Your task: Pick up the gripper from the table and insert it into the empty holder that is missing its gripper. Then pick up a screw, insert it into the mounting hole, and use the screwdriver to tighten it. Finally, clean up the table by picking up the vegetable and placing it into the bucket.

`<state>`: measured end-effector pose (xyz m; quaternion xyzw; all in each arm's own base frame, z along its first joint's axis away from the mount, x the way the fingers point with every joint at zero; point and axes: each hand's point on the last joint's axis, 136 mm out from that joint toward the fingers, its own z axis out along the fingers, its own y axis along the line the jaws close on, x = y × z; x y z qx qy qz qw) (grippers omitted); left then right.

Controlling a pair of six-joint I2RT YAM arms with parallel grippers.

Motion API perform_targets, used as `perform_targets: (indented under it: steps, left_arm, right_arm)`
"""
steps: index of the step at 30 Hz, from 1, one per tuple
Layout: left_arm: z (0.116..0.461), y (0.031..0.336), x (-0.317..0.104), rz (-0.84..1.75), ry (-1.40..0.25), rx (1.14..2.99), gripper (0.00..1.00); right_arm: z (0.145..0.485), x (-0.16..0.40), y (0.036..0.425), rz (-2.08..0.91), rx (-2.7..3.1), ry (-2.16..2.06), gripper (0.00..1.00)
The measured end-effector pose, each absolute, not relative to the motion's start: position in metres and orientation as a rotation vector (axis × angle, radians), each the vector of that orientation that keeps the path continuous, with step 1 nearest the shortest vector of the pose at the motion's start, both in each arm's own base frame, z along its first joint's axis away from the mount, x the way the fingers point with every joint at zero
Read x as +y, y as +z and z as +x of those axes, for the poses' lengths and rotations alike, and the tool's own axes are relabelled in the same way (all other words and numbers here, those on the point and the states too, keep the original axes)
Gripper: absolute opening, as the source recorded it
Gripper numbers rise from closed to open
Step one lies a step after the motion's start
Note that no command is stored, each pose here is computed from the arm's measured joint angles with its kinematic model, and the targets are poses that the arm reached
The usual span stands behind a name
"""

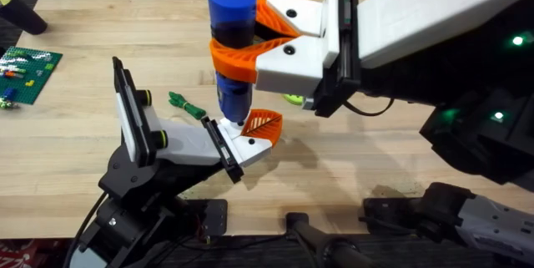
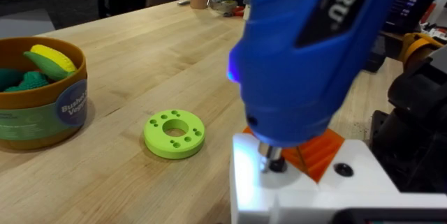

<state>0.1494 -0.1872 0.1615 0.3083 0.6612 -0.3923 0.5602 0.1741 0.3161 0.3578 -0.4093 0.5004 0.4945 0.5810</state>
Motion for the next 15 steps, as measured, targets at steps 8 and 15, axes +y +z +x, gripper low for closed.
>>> perform_targets:
  steps: [8,15]
  left_arm:
    - [0.1495,0.1619,-0.1872,0.721,-0.930,1.560,0.014]
    - [0.1495,0.1621,-0.1872,0.721,-0.930,1.559,0.014]
  right_arm:
    - [0.1748,0.3157,0.3585,-0.952,1.166,1.151,0.060]
    - [0.1733,0.3142,0.3622,-0.946,1.139,1.150,0.059]
